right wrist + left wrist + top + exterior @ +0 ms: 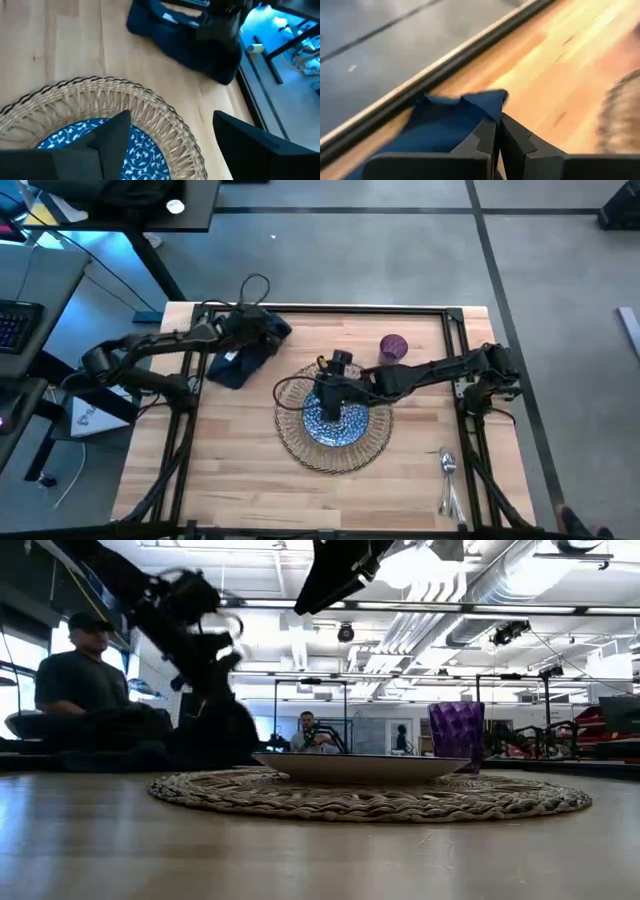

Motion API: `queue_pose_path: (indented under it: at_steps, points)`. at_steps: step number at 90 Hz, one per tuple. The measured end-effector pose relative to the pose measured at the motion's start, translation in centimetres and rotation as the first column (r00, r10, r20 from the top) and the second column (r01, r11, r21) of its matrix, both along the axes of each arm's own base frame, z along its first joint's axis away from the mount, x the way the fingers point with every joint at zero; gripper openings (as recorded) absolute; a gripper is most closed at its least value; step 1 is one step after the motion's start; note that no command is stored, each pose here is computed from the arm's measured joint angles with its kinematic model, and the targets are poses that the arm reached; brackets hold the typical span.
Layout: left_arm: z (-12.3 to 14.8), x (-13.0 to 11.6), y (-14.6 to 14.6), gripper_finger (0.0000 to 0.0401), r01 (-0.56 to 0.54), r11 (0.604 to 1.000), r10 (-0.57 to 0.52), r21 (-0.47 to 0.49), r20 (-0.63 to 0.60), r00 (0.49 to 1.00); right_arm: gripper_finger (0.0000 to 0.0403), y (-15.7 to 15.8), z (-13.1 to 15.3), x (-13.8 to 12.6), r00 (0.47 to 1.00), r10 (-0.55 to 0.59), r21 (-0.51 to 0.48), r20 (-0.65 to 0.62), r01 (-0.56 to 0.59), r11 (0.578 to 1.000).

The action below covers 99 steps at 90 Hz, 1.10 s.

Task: Set table place
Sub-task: Fold the blue table napkin

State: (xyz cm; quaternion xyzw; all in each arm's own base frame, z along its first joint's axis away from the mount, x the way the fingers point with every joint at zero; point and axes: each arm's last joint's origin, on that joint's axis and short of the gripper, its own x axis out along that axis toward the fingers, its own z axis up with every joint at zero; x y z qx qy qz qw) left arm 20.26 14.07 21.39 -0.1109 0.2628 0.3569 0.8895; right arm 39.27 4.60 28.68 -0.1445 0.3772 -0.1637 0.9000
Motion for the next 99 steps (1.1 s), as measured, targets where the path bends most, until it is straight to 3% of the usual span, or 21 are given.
queue_pose_path:
  at_steps: [26,45,70,99]
  points:
    - [5.2,-2.3,-2.6,0.0000,0.064,0.993,-0.085,0.095,0.236,0.968,0.0252,-2.2,0.1,0.3,0.999,-0.035,-0.007,0.003,0.035,0.999]
    - [7.7,-3.8,-3.9,0.0000,0.153,0.979,-0.194,0.135,0.384,0.903,0.0252,-3.1,-0.2,1.3,0.998,-0.010,0.045,0.061,0.007,0.999]
    - [9.2,-4.7,-5.9,0.0000,0.293,0.929,-0.364,0.225,0.427,0.828,0.0252,-4.0,-2.2,3.9,0.991,0.069,-0.016,0.116,-0.068,0.998]
    - [11.6,-6.0,-7.6,0.0000,0.302,0.863,-0.484,0.405,0.492,0.724,0.0252,-6.7,-3.8,6.4,0.969,0.143,-0.131,0.202,-0.118,0.984]
